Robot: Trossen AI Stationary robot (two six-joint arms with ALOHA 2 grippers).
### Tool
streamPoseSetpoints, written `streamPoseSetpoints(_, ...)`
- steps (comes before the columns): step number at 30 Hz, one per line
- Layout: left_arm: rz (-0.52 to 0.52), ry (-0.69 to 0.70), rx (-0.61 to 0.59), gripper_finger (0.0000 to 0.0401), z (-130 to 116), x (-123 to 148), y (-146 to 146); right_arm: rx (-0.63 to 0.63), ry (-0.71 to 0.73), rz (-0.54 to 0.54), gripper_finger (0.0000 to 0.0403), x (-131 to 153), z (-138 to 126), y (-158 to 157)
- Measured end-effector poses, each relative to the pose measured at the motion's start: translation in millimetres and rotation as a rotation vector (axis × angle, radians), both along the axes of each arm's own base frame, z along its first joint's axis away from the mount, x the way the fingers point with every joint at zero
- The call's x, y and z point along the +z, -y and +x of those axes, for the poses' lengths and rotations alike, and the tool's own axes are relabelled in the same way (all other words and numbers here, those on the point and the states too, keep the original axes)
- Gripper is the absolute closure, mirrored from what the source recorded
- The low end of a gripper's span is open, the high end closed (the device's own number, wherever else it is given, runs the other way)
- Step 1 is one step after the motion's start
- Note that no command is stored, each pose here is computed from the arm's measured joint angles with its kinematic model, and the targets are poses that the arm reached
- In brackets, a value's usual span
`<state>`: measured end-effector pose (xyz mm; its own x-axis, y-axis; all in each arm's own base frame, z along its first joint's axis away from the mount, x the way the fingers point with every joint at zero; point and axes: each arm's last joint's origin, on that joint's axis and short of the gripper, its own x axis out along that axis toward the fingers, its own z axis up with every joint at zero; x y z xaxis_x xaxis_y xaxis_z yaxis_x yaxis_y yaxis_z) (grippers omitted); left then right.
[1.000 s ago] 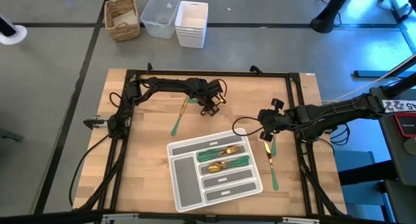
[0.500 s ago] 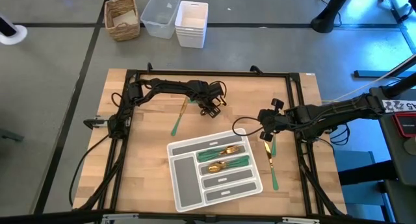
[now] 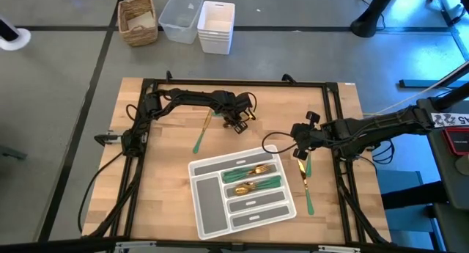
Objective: Sort silverware
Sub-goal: Put the green spoon into the white silverware tray
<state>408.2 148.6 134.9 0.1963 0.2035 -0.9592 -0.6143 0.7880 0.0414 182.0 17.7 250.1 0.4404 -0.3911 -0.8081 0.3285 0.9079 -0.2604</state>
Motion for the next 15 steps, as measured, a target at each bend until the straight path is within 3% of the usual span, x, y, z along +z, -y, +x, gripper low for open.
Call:
streamPoseSetpoints(7,0.004,0.005,-0.020,0.0394,-1,6,0,0.000,0.000,0.000,0.0336,0,0,0)
streamPoseSetpoints(15,-0.048,0.136,-0.058,0.0397,-4,48,8,0.000,0.002,0.000,0.0336,0,0,0)
